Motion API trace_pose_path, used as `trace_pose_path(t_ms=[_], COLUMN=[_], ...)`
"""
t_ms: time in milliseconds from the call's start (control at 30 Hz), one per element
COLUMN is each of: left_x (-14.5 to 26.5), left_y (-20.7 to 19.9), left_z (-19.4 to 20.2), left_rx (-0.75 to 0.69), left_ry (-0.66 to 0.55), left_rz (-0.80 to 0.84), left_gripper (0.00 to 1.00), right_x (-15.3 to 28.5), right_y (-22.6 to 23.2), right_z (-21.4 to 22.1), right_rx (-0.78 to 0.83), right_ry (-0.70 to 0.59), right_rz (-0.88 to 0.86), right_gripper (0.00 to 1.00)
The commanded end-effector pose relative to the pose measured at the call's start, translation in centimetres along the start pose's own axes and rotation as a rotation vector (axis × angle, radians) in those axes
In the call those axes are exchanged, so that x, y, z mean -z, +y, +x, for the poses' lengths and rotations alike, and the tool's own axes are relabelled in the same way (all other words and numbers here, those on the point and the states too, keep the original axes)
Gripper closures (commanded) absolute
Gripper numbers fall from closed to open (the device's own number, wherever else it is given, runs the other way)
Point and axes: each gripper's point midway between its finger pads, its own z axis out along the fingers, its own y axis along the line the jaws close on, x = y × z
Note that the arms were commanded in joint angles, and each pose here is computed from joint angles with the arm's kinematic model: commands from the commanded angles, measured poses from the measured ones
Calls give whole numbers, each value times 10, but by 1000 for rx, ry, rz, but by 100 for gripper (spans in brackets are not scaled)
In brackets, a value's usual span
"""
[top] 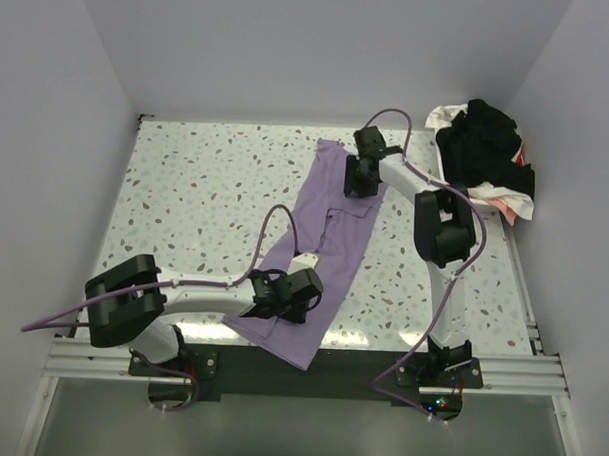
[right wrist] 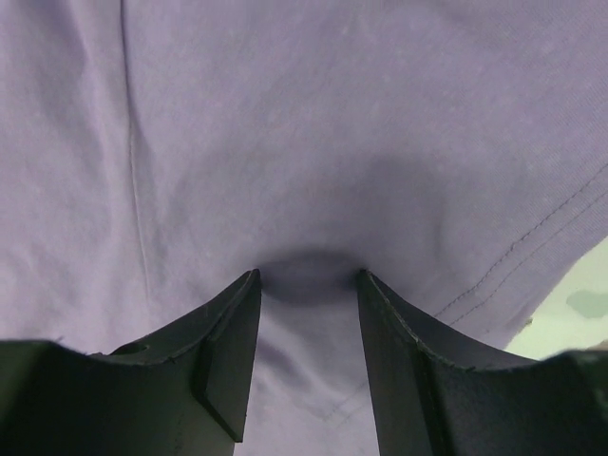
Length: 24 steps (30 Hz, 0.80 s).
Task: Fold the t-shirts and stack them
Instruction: Fold the tshirt
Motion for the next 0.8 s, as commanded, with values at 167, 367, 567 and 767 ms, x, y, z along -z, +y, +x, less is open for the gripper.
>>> trace_pose_path(t_ms=[167,367,567,767], left_x=[-11,-5,11,6], left_y=[-71,-94,-64,-24], left_z=[-19,-72,-168,-222], left_rx=[-2,54,175,225], left_ry=[33,-29,-190,-271], left_rz=[184,306,345,264], left_gripper=[65,59,55,53], right_x=[-28,-54,-66,-33], right_y=[-1,11,31,54], right_z=[-31,-55,-86,-127], right_rx=[86,108,134,153], right_ry=[-23,-55,-149,-285], right_rz=[47,18,-60,-149], right_gripper=[51,50,45,36])
